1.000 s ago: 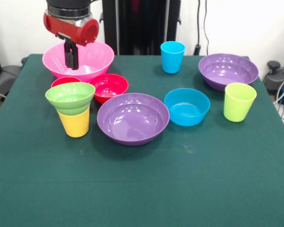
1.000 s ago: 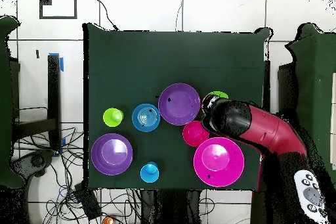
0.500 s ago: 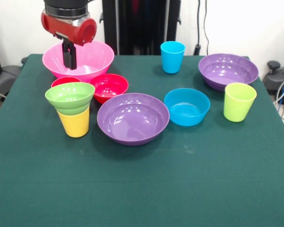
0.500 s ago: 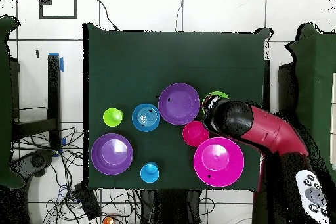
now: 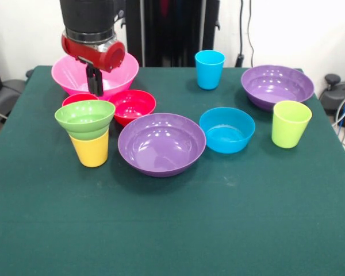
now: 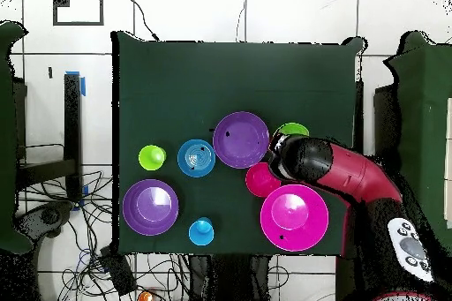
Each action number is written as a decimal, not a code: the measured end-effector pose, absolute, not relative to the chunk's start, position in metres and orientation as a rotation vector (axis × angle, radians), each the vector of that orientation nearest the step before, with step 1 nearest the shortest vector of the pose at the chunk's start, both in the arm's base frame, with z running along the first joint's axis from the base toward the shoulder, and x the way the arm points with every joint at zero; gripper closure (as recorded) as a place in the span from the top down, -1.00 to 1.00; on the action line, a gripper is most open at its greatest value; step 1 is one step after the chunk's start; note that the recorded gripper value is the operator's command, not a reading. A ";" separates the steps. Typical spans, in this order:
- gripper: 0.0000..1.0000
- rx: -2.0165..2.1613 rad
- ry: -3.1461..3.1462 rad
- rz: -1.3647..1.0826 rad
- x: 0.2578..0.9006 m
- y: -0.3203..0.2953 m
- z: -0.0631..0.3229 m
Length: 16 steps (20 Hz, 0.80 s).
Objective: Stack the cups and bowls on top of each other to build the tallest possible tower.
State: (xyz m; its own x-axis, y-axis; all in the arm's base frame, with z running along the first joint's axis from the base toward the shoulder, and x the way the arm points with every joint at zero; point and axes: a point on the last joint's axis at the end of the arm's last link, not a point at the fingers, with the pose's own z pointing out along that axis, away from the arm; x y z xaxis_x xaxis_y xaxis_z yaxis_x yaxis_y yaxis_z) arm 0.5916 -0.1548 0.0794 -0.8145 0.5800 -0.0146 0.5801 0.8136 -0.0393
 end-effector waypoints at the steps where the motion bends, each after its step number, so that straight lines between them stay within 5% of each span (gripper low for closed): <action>1: -1.00 0.955 2.991 -0.066 0.591 -0.155 0.079; 16: -1.00 0.857 3.054 -0.125 0.580 -0.158 0.048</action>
